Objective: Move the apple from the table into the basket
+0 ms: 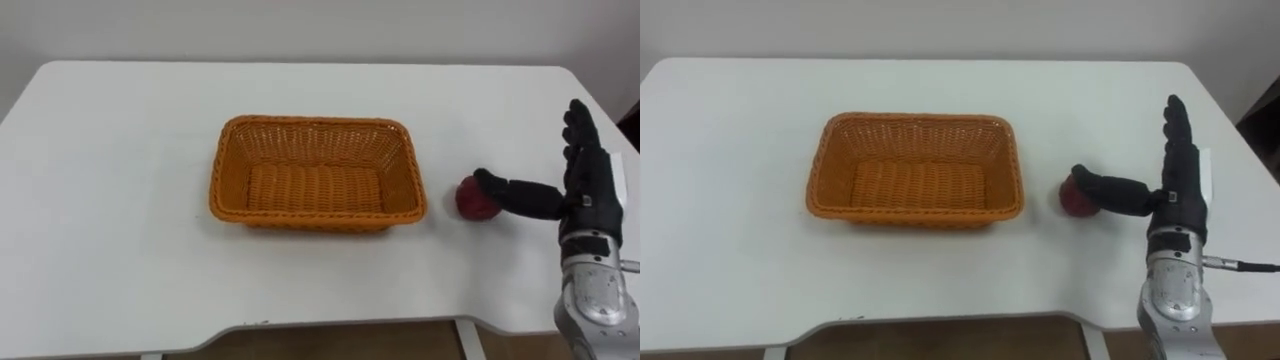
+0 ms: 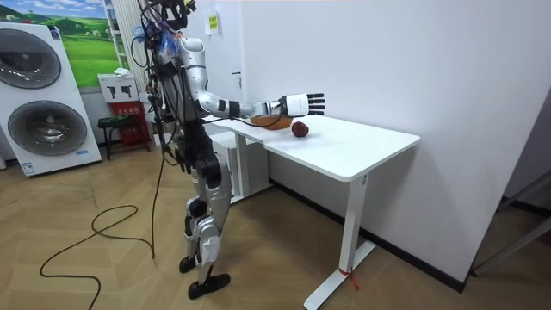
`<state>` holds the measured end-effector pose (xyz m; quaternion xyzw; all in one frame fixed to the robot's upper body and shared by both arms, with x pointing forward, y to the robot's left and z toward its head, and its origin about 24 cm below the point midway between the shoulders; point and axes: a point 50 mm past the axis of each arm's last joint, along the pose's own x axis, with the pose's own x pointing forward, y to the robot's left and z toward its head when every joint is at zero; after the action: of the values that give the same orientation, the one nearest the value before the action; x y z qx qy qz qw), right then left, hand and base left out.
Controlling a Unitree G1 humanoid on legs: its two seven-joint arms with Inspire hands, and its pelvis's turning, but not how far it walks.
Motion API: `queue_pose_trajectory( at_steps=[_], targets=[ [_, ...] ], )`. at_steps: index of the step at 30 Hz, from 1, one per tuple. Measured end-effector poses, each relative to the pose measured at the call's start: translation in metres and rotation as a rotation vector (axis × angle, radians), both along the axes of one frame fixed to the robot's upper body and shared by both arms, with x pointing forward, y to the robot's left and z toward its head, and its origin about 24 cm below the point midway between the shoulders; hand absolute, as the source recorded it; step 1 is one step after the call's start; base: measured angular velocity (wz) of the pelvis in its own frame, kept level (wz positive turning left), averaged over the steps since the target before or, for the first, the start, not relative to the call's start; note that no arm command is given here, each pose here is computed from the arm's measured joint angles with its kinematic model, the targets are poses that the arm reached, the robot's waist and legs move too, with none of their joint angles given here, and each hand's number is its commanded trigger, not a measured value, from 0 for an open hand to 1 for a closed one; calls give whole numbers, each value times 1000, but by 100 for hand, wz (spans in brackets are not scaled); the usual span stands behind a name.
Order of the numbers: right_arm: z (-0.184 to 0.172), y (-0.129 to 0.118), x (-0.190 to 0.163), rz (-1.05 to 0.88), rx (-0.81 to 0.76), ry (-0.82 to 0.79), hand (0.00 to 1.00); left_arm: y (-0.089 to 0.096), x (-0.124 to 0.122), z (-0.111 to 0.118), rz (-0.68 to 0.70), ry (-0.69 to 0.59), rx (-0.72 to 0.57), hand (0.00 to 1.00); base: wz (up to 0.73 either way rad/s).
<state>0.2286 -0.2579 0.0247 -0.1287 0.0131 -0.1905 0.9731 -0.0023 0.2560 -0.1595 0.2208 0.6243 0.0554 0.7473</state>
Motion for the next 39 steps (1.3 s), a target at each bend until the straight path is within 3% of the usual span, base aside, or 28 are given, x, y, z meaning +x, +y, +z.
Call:
queue_pose_trajectory(
  at_steps=[9,19,39],
  targets=[
    [-4,1,0,35,3,25,0,0,-1,0,-4,3,1,0,4],
    [-38,-13,-7,79,-3,229,0,0,4,0,-24,4,-23,0,0],
    [-45,-28,7,116,-18,318,0,5,4,1,-29,9,-25,0,2]
  ],
)
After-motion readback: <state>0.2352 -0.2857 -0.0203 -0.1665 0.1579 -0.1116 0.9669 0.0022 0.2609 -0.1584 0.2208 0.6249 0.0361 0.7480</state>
